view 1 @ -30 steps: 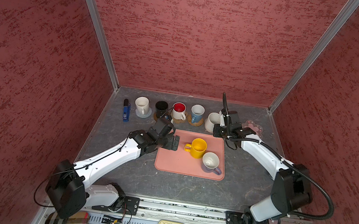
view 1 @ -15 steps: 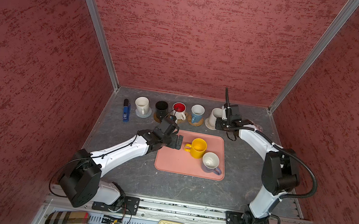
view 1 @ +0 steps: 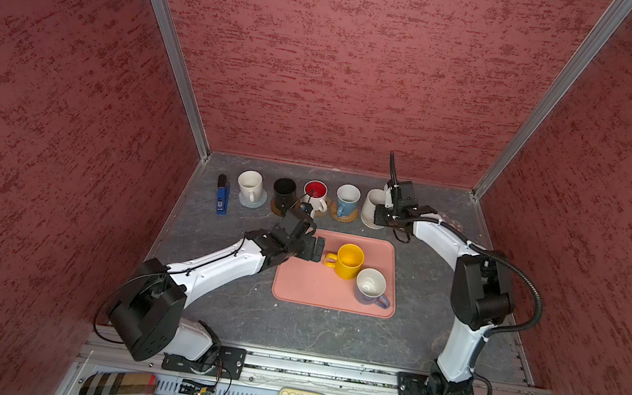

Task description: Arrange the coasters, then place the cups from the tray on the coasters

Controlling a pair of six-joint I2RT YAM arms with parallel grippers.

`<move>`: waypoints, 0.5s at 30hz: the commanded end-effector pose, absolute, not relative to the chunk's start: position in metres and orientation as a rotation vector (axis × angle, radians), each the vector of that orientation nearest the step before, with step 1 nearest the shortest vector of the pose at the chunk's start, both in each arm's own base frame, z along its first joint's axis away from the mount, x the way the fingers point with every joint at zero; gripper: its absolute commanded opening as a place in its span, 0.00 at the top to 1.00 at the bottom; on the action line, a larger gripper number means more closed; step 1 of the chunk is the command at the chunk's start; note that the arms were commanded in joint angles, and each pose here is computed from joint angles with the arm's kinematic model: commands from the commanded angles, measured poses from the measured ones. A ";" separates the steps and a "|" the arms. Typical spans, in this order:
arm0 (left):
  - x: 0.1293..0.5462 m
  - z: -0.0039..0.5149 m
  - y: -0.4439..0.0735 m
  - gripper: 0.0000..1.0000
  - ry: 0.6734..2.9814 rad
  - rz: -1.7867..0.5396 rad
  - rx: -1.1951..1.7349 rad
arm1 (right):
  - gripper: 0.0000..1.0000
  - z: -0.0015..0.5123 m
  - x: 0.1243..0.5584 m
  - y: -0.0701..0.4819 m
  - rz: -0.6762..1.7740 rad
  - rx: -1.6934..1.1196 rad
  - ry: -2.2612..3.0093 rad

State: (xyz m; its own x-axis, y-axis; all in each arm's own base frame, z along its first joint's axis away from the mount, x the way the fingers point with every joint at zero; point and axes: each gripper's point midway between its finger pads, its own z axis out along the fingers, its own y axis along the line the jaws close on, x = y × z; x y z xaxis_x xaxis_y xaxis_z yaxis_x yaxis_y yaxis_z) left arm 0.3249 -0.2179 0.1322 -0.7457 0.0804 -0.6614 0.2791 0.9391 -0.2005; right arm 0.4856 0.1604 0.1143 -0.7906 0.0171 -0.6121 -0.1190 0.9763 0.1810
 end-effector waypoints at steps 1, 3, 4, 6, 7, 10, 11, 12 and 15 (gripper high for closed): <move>0.328 0.124 -0.219 0.01 2.405 -0.375 0.258 | 1.00 0.161 0.517 0.166 0.296 -0.089 2.296; 0.329 0.123 -0.219 0.01 2.410 -0.372 0.259 | 1.00 0.159 0.518 0.164 0.282 -0.085 2.297; 0.329 0.122 -0.219 0.01 2.412 -0.371 0.259 | 1.00 0.159 0.519 0.163 0.277 -0.083 2.296; 0.329 0.122 -0.218 0.01 2.412 -0.369 0.257 | 1.00 0.157 0.520 0.161 0.265 -0.082 2.296; 0.329 0.121 -0.218 0.01 2.414 -0.369 0.257 | 1.00 0.157 0.520 0.161 0.258 -0.081 2.294; 0.330 0.120 -0.218 0.01 2.418 -0.367 0.254 | 1.00 0.158 0.522 0.157 0.234 -0.072 2.286; 0.330 0.120 -0.218 0.01 2.419 -0.366 0.253 | 1.00 0.158 0.522 0.156 0.229 -0.070 2.286; 0.331 0.120 -0.217 0.01 2.418 -0.365 0.252 | 1.00 0.159 0.522 0.156 0.229 -0.070 2.283; 0.331 0.119 -0.217 0.01 2.423 -0.364 0.252 | 1.00 0.156 0.523 0.154 0.221 -0.067 2.284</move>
